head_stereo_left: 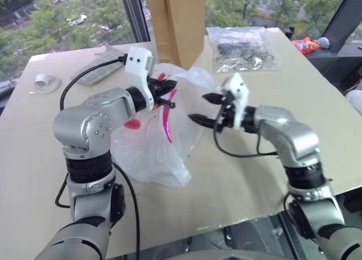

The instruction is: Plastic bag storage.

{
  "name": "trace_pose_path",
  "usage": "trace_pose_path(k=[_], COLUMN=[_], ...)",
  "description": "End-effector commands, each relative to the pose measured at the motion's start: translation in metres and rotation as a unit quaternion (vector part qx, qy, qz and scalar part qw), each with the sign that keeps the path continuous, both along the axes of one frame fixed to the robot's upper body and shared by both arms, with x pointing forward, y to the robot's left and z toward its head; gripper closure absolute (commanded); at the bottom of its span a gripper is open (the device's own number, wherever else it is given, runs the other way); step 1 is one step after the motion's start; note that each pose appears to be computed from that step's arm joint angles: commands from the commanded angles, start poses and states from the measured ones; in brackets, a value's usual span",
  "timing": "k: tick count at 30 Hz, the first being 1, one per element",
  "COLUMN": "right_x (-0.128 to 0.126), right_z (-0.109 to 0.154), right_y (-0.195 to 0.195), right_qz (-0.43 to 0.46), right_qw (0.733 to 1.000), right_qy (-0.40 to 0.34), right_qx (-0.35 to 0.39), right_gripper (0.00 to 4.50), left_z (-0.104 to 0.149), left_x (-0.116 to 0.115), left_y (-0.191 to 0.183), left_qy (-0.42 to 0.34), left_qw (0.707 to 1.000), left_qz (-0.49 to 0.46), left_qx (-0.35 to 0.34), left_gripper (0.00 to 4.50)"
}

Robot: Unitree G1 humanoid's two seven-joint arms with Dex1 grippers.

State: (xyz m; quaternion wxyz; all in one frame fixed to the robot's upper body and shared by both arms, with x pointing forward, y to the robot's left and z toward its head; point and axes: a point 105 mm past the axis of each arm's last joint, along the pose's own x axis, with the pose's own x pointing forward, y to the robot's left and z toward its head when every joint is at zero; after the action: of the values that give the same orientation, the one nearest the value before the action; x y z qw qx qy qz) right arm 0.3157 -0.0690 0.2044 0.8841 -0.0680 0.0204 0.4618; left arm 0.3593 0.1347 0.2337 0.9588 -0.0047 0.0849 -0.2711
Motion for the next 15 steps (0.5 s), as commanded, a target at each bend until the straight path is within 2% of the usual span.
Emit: trace_pose_path(k=[1, 3, 5, 7, 10, 15], right_x=[-0.017, -0.025, -0.026, -0.029, -0.028, -0.010], right_z=[0.007, -0.003, -0.020, -0.038, -0.056, -0.099], right_y=[-0.043, -0.076, -0.118, -0.142, -0.152, -0.172], right_qz=[-0.072, -0.126, -0.208, -0.233, -0.230, -0.234], right_qw=[0.997, 0.988, 0.966, 0.948, 0.944, 0.936], right_qy=[-0.016, -0.005, 0.013, 0.030, 0.054, 0.101], right_qx=[-0.038, -0.086, -0.154, -0.212, -0.230, -0.241], right_gripper=[0.07, 0.07, 0.07, 0.07, 0.07, 0.07], left_z=[0.012, 0.012, 0.011, 0.011, 0.011, 0.014], left_x=[0.000, 0.000, 0.001, 0.000, 0.000, -0.002], left_y=[-0.006, -0.009, -0.013, -0.016, -0.018, -0.016], left_qy=[-0.031, -0.030, -0.031, -0.033, -0.035, -0.043], left_qw=[0.999, 0.999, 0.998, 0.998, 0.997, 0.997], left_qz=[-0.021, -0.032, -0.045, -0.056, -0.062, -0.060], left_qx=[0.003, 0.006, 0.012, 0.015, 0.019, 0.027], left_gripper=[4.50, 4.50, 4.50, 4.50, 4.50, 4.50])
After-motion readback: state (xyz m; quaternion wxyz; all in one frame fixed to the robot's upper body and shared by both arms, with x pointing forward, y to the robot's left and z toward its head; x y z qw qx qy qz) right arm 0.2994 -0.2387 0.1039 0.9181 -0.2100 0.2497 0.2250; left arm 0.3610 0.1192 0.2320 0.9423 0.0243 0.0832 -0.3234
